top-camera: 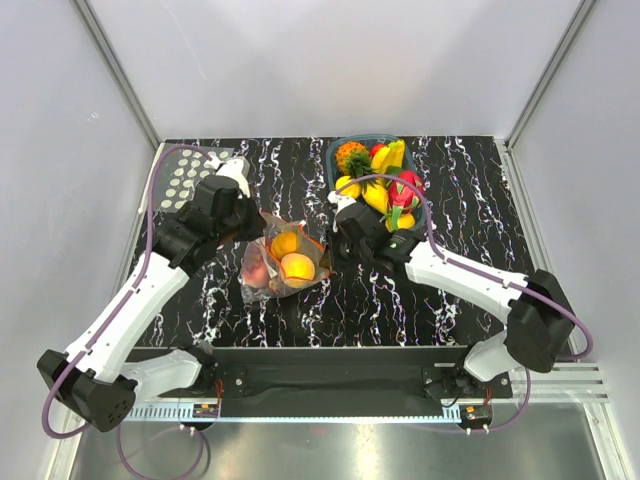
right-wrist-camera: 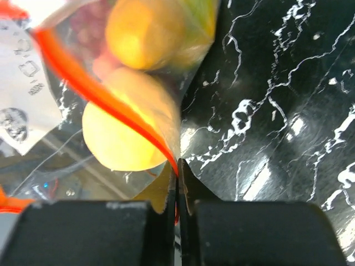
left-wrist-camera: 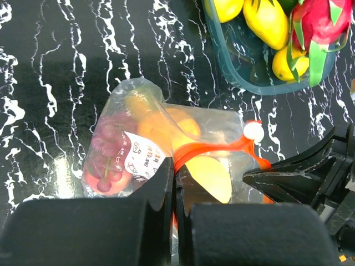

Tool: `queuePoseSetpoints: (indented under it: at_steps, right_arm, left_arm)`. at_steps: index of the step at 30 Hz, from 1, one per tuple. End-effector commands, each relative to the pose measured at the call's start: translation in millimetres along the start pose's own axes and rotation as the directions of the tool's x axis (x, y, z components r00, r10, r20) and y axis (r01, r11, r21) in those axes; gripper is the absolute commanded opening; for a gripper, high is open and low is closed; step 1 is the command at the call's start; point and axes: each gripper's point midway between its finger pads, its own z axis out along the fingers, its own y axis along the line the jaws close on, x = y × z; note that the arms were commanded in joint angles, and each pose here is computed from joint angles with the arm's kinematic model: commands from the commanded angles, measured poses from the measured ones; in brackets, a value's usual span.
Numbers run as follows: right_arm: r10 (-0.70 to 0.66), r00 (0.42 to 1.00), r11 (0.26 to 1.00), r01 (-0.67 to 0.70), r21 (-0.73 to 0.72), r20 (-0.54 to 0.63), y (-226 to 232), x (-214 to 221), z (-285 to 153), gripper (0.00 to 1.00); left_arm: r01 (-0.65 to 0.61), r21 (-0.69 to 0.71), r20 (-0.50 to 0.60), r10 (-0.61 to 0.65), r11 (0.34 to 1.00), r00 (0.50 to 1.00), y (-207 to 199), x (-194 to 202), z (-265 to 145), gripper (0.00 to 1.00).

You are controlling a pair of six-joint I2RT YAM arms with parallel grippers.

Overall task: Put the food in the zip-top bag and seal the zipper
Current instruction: Adjust the zipper food storage bag at the center of the board.

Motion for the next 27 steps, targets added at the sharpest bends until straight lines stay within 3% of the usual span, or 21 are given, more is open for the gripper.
queuePoseSetpoints:
  at_steps: [1, 6, 12, 19, 25, 27]
  right_arm:
    - [0.018, 0.994, 0.998, -0.013, -0.054, 0.104, 29, -33, -28, 0.00]
    - [0.051, 0.987, 0.996, -0.040, -0.076, 0.152, 47, -48, -69, 0.00]
    - [0.069, 0.982, 0.995, -0.055, -0.084, 0.173, 67, -55, -82, 0.00]
    - [0.131, 0.974, 0.991, -0.130, -0.020, 0.185, 48, -36, -83, 0.00]
    - [0.195, 0.969, 0.980, -0.188, -0.061, 0.153, 40, 0, -65, 0.00]
    - [0.212, 0.965, 0.977, -0.204, -0.067, 0.153, 38, 8, -64, 0.07]
  left_arm:
    - [-0.025, 0.106, 0.055, 0.019, 0.994, 0.998, -20, -18, -14, 0.00]
    - [-0.080, 0.340, -0.057, 0.105, 0.937, 0.993, -70, 11, -28, 0.00]
    - [-0.095, 0.525, -0.089, 0.166, 0.845, 0.982, -141, 44, -53, 0.00]
    - [-0.111, 0.468, -0.106, 0.181, 0.877, 0.978, -118, 71, -29, 0.00]
    - [-0.042, 0.553, -0.182, 0.171, 0.832, 0.968, -125, 114, -6, 0.03]
    - [-0.036, 0.575, -0.183, 0.172, 0.818, 0.968, -129, 116, -6, 0.02]
